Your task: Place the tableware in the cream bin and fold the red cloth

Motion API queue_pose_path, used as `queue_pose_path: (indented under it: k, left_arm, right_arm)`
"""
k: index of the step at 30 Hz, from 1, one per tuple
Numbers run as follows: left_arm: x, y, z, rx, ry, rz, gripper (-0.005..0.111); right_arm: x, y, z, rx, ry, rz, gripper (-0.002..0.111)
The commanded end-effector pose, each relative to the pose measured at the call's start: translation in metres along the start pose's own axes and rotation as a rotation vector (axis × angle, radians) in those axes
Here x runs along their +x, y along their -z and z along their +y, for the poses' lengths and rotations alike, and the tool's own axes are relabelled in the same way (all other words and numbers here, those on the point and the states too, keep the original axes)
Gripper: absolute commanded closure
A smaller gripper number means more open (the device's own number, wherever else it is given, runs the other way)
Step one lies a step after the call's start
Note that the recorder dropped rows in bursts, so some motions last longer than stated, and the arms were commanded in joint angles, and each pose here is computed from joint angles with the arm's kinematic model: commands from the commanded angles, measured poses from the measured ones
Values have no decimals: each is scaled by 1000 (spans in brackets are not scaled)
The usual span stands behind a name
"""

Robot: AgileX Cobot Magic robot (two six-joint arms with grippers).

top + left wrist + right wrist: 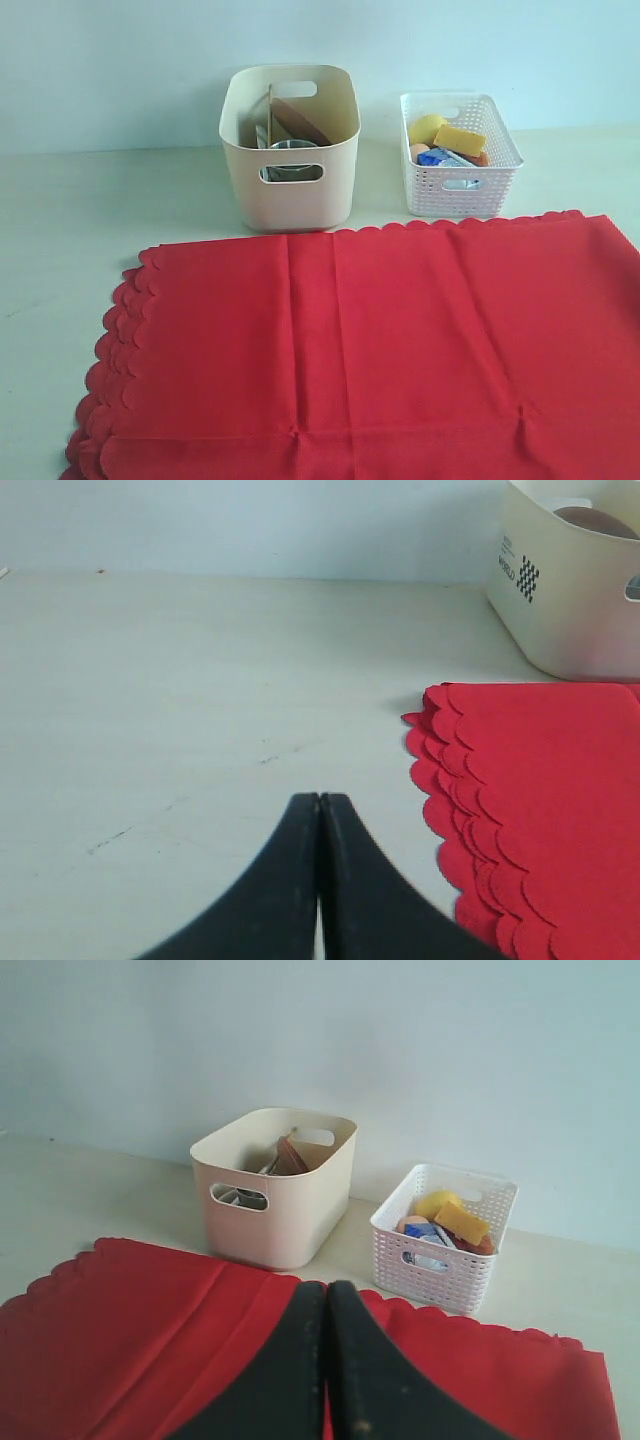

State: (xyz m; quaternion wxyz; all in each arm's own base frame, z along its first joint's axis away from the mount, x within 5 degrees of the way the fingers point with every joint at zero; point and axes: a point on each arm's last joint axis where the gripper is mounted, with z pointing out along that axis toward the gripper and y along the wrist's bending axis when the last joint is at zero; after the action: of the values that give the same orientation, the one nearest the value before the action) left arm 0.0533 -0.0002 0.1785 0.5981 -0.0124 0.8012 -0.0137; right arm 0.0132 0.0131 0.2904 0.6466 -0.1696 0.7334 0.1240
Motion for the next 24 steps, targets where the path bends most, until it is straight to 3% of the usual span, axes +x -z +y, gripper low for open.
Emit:
queue_pose_path:
  k: [1, 24]
  left_arm:
    - [-3, 1, -1, 8, 3, -24, 107]
    - [-3, 1, -1, 8, 3, -24, 107]
  right_arm:
    - [9, -8, 0, -4, -26, -23, 108]
    - [51, -36, -2, 11, -66, -35, 108]
